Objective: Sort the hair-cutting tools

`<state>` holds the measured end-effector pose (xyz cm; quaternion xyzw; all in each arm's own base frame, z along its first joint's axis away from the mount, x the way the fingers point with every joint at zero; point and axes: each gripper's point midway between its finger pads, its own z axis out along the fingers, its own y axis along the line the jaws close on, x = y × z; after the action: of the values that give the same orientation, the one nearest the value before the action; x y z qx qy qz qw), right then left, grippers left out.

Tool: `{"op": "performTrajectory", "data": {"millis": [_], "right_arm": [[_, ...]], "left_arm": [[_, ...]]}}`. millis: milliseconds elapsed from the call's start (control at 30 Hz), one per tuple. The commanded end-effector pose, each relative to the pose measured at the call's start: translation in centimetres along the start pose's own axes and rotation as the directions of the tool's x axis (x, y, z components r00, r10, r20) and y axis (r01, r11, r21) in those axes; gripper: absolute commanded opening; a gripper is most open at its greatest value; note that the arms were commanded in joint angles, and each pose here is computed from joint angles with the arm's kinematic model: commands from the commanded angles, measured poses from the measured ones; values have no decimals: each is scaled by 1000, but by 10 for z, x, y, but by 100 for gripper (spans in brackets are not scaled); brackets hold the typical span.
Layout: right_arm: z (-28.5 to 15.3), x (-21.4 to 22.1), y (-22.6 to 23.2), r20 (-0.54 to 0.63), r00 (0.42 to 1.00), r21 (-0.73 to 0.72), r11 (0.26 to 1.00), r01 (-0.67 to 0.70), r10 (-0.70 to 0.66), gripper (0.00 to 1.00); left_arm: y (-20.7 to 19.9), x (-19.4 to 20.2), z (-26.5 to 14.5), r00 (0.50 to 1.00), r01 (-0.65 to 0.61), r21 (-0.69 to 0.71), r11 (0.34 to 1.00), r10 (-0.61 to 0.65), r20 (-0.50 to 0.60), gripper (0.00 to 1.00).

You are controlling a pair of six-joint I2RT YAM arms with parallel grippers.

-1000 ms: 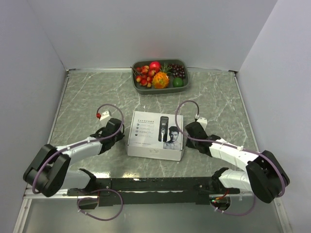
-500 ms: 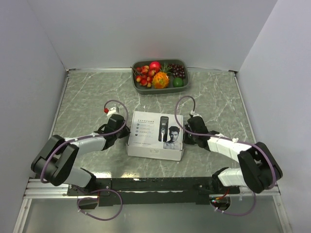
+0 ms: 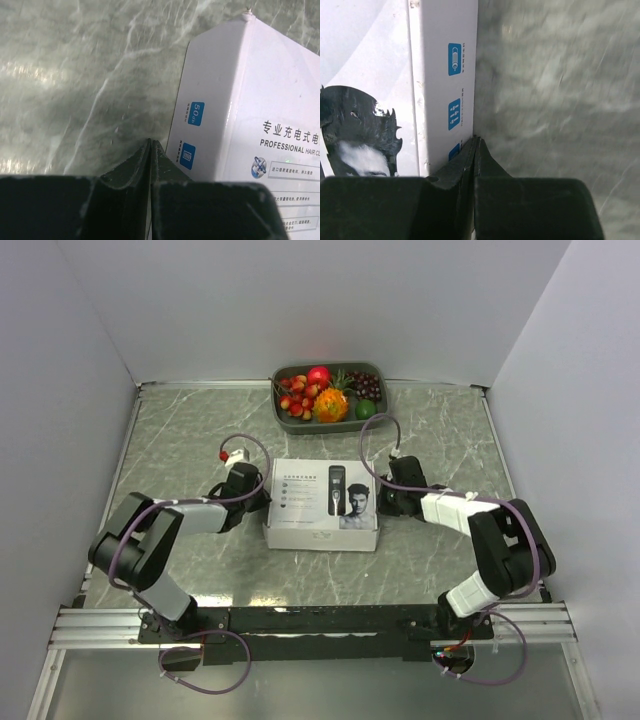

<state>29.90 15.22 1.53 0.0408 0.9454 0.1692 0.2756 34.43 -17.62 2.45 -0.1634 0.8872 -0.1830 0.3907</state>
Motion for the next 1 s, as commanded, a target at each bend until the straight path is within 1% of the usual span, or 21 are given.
{"op": "performTrajectory", "data": {"millis": [0, 233, 333, 400, 433, 467, 500, 533, 600, 633, 667, 700, 800, 867, 967], "right_arm": [[8, -49, 52, 106, 994, -229, 972, 47, -24, 0], [17, -59, 49, 89, 995, -235, 970, 60, -40, 0], [12, -60, 38, 106, 993, -179, 982, 64, -45, 0], [9, -61, 22, 114, 993, -90, 995, 53, -43, 0], [2, -63, 20, 130, 990, -71, 996, 60, -50, 8], [-1, -64, 16, 139, 989, -51, 997, 60, -53, 11], [-8, -67, 6, 157, 986, 6, 998, 55, -55, 14], [-10, -65, 0, 159, 985, 36, 998, 59, -64, 19], [-22, -69, -13, 193, 979, 105, 994, 43, -63, 25], [-24, -68, -20, 200, 979, 126, 992, 23, -48, 31], [-27, -67, -25, 207, 978, 139, 990, 8, -37, 33], [-32, -68, -30, 221, 975, 155, 988, -8, -26, 36], [-35, -61, -40, 215, 976, 179, 982, -65, 25, 39], [-35, -56, -50, 207, 977, 223, 970, -93, 46, 39], [-32, -44, -61, 164, 985, 275, 956, -103, 58, 40]], "left_arm": [[-74, -15, 1, 1000, 3, 250, 968, -1, -9, 9], [-86, -23, 5, 1000, 7, 274, 962, -3, -16, 9], [-80, -22, -1, 1000, 18, 250, 968, -13, -20, 11], [-63, -25, -9, 999, 32, 183, 983, -35, 9, 12], [-55, -32, -14, 998, 37, 146, 989, -44, 44, 13], [-45, -27, -16, 999, 36, 103, 994, -40, 31, 13], [-41, -29, -19, 999, 34, 82, 996, -37, 40, 16], [-36, -34, -23, 997, 35, 56, 998, -39, 64, 18], [-23, -34, -28, 997, 31, 1, 1000, -31, 66, 21], [-18, -38, -32, 996, 34, -24, 999, -31, 89, 22], [-14, -37, -34, 996, 32, -41, 999, -28, 90, 24], [-8, -35, -36, 997, 28, -68, 997, -22, 79, 29], [1, -35, -42, 997, 19, -107, 994, -11, 81, 31], [9, -34, -45, 995, 28, -126, 992, -16, 95, 33], [22, -27, -45, 996, 31, -154, 988, -18, 86, 37]]}}
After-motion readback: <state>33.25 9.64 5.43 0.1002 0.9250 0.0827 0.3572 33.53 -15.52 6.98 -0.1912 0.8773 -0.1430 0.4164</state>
